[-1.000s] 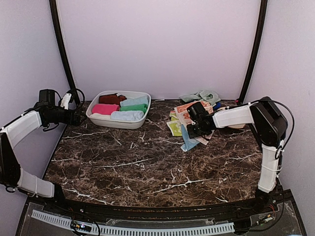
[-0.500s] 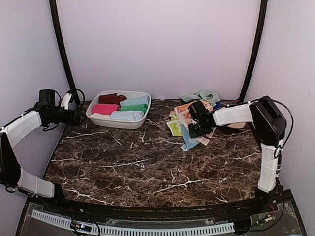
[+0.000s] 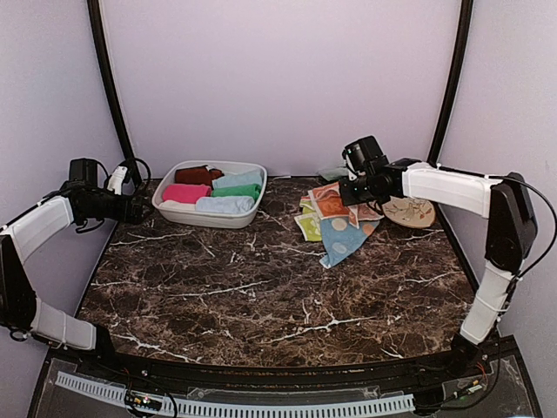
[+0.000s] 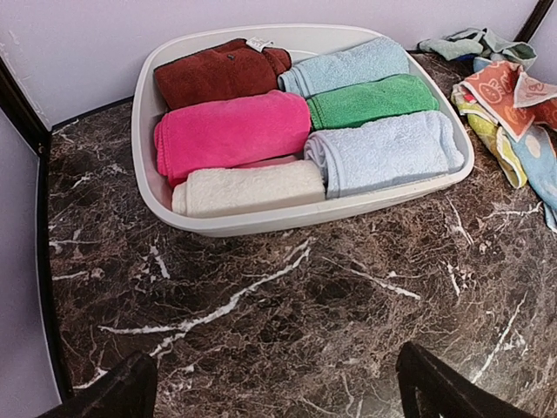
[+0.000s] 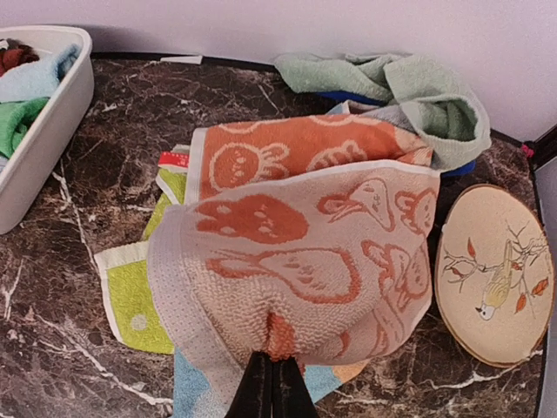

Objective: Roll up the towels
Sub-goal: Pick up the towel from the towel pile, then pass from the right arm to the left

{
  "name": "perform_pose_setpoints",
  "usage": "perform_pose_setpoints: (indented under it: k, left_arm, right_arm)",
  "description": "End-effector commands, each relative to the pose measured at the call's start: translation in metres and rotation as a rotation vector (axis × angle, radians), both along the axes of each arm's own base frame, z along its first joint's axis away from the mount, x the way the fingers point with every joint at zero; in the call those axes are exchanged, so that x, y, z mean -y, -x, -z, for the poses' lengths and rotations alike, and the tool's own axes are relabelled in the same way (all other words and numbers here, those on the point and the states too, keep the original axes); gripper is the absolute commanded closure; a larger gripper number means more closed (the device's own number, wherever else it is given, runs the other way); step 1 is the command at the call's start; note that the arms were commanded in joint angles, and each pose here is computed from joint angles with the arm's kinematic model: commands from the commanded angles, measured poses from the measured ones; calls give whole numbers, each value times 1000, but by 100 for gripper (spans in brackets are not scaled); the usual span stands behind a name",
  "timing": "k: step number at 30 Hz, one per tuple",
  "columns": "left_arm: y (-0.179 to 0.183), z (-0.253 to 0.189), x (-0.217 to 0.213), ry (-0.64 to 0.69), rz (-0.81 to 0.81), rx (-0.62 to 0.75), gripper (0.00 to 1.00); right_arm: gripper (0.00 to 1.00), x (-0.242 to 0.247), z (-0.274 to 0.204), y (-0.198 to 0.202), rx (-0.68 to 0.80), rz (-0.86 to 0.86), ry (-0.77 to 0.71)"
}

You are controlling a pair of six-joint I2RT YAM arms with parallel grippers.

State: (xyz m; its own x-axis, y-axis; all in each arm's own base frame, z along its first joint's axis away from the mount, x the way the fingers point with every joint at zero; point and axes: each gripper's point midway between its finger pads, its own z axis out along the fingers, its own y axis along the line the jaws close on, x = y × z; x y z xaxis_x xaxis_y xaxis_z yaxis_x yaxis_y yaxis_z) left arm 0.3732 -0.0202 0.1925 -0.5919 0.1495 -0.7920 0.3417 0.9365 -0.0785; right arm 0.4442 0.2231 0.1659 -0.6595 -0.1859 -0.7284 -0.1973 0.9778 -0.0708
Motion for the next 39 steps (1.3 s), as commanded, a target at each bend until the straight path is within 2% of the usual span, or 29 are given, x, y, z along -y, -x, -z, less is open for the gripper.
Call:
perform_pose_setpoints:
  k: [1, 6, 10, 15, 17, 23, 30, 39]
  left_arm:
    - [2, -14, 3, 15, 18, 14, 2]
    - [6, -19, 11, 37, 58, 23, 2]
    - [16, -23, 24, 76, 129, 13, 1]
    - [35, -32, 43, 126, 243, 3, 1]
    - [47, -40, 54, 168, 311, 6, 1]
    - [80, -66, 88, 319, 505, 33, 1]
    - [108, -75, 136, 267, 704, 67, 1]
    - [117, -51, 162, 201, 828, 46, 1]
  right_arm:
    - [100, -12, -68, 4, 103, -41, -30]
    - [100, -68, -160, 29, 224, -179, -109]
    - [100, -124, -248, 64, 337, -329, -256]
    - [100, -186, -294, 120, 366, -541, -404]
    - [100, -200, -287, 132, 339, -584, -438]
    - [100, -232, -211, 145, 159, -646, -475]
    - [100, -268, -153, 170, -1, -768, -488]
    - [100, -285, -139, 188, -84, -868, -517]
